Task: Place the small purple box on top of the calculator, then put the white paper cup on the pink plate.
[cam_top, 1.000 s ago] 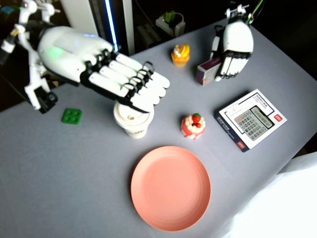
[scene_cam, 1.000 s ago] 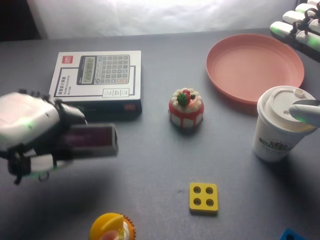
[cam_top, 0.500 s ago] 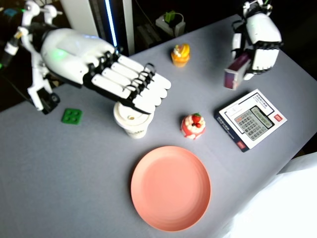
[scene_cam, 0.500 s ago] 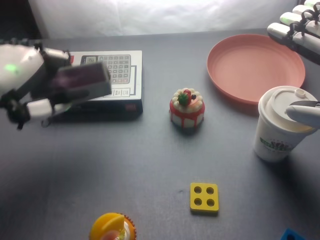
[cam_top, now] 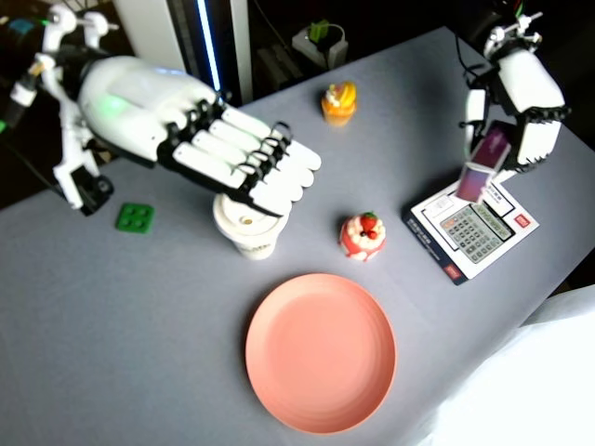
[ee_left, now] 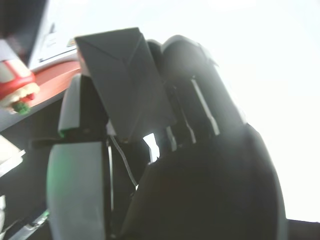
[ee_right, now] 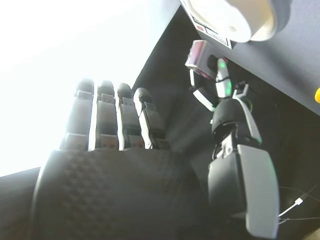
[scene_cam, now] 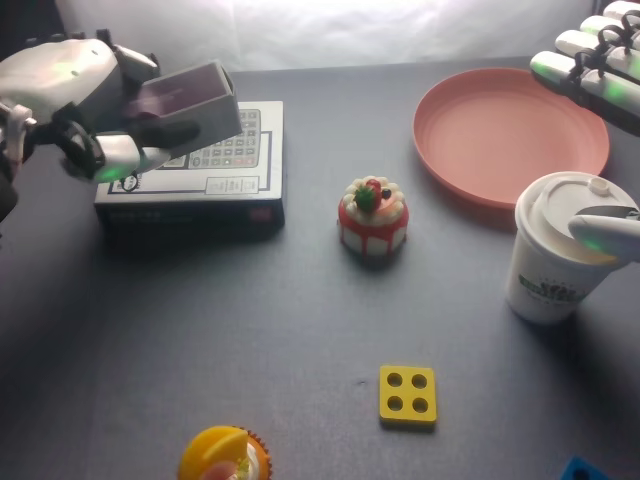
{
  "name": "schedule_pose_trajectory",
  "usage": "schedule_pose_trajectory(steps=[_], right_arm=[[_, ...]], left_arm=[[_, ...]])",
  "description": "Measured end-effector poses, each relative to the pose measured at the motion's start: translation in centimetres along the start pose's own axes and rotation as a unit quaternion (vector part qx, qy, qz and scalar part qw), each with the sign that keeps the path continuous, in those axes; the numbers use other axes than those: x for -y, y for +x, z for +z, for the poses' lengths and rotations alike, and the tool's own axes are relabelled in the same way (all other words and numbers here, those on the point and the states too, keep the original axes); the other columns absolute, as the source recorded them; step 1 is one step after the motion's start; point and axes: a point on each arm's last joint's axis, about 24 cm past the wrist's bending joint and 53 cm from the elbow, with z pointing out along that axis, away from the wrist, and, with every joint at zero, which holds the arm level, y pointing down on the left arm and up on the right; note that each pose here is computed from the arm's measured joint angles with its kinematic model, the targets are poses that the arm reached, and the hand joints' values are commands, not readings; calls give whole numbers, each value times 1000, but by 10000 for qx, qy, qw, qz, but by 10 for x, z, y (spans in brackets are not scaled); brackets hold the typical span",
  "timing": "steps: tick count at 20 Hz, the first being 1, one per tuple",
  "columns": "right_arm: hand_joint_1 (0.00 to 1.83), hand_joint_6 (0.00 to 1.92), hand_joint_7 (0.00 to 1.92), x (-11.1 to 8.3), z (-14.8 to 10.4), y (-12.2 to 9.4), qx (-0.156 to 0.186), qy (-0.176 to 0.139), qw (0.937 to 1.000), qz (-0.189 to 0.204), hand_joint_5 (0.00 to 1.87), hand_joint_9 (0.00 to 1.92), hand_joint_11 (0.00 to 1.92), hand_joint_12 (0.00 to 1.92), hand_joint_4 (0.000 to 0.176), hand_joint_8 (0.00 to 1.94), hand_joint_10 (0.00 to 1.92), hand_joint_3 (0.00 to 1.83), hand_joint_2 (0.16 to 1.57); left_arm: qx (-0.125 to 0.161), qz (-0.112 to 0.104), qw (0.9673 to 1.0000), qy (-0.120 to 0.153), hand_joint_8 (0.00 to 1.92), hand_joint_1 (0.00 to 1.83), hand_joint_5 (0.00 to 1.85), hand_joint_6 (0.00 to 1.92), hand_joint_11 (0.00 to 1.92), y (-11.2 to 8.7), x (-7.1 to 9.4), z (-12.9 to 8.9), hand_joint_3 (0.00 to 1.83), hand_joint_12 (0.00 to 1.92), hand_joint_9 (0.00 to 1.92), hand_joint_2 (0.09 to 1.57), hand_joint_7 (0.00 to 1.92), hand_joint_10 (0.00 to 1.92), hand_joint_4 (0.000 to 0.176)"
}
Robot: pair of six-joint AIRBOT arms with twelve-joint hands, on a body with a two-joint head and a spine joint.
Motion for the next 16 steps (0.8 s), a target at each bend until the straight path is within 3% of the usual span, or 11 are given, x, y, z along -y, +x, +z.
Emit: schedule_pose_trajectory(steps=[5, 6, 7, 8, 9, 10, 11, 12, 14, 15, 16], right_arm=[[182, 0, 0, 1, 1, 3, -17, 17, 10000, 43, 0, 0, 0, 0, 0, 0, 0, 5, 1224], [168, 0, 0, 1, 1, 3, -25, 18, 10000, 40, 0, 0, 0, 0, 0, 0, 0, 6, 1227], [171, 0, 0, 1, 1, 4, -31, 17, 10000, 40, 0, 0, 0, 0, 0, 0, 0, 8, 1232], [172, 0, 0, 1, 1, 4, -29, 16, 10000, 32, 0, 0, 0, 0, 0, 0, 0, 8, 1232], [200, 0, 0, 2, 1, 4, -26, 24, 10000, 36, 0, 0, 0, 0, 0, 0, 0, 5, 1229], [200, 0, 0, 2, 1, 4, -25, 26, 10000, 38, 0, 0, 0, 0, 0, 0, 0, 5, 1229], [179, 0, 0, 2, 1, 3, -23, 25, 10000, 35, 0, 0, 0, 0, 0, 0, 0, 2, 1222], [176, 0, 0, 2, 1, 4, -23, 24, 10000, 35, 0, 0, 0, 0, 0, 0, 0, 2, 1222], [179, 0, 0, 2, 1, 4, -25, 21, 10000, 37, 0, 0, 0, 0, 0, 0, 0, 0, 1219], [162, 0, 0, 2, 1, 4, -27, 21, 10000, 37, 0, 0, 0, 0, 0, 0, 0, 0, 1205], [162, 0, 0, 2, 1, 4, -25, 21, 10000, 37, 0, 0, 0, 0, 0, 0, 0, 0, 1205]], left_arm=[[-244, -38, 9992, -319, 1360, 1210, 653, 1303, 729, 15, -4, 26, 2, 1674, 802, 1232, 868, 1287, 0], [-292, 9, 9990, -349, 1454, 1186, 708, 1239, 608, 19, -4, 29, 1, 1786, 703, 1239, 799, 1347, 0], [-381, 5, 9985, -402, 1540, 1166, 557, 1406, 294, 24, -6, 32, 2, 1874, 485, 1291, 760, 1328, 0], [-466, -36, 9978, -467, 1545, 1165, 550, 1414, 280, 29, -9, 34, 1, 1880, 476, 1294, 758, 1330, 0], [-515, -49, 9974, -493, 725, 1014, 343, 600, 67, 32, -11, 34, 0, 1669, 347, 1212, 489, 876, 0], [-555, -45, 9971, -510, 725, 1014, 343, 600, 67, 34, -12, 35, 0, 1669, 347, 1212, 489, 876, 0], [-581, -52, 9969, -527, 111, 913, 348, 72, 2, 35, -13, 35, 0, 1425, 347, 1179, 475, 393, 0], [-591, -42, 9968, -531, 37, 905, 356, 22, 0, 35, -13, 35, 0, 1399, 379, 1179, 488, 288, 0], [-590, -33, 9969, -526, 7, 893, 325, 4, 0, 35, -13, 35, 0, 1450, 364, 1117, 409, 270, 0], [-603, -32, 9968, -529, 0, 867, 214, 0, 0, 36, -13, 35, 0, 1226, 219, 1092, 234, 178, 16], [-618, -24, 9967, -528, 0, 867, 214, 0, 0, 36, -13, 34, 0, 1226, 219, 1092, 234, 178, 16]])
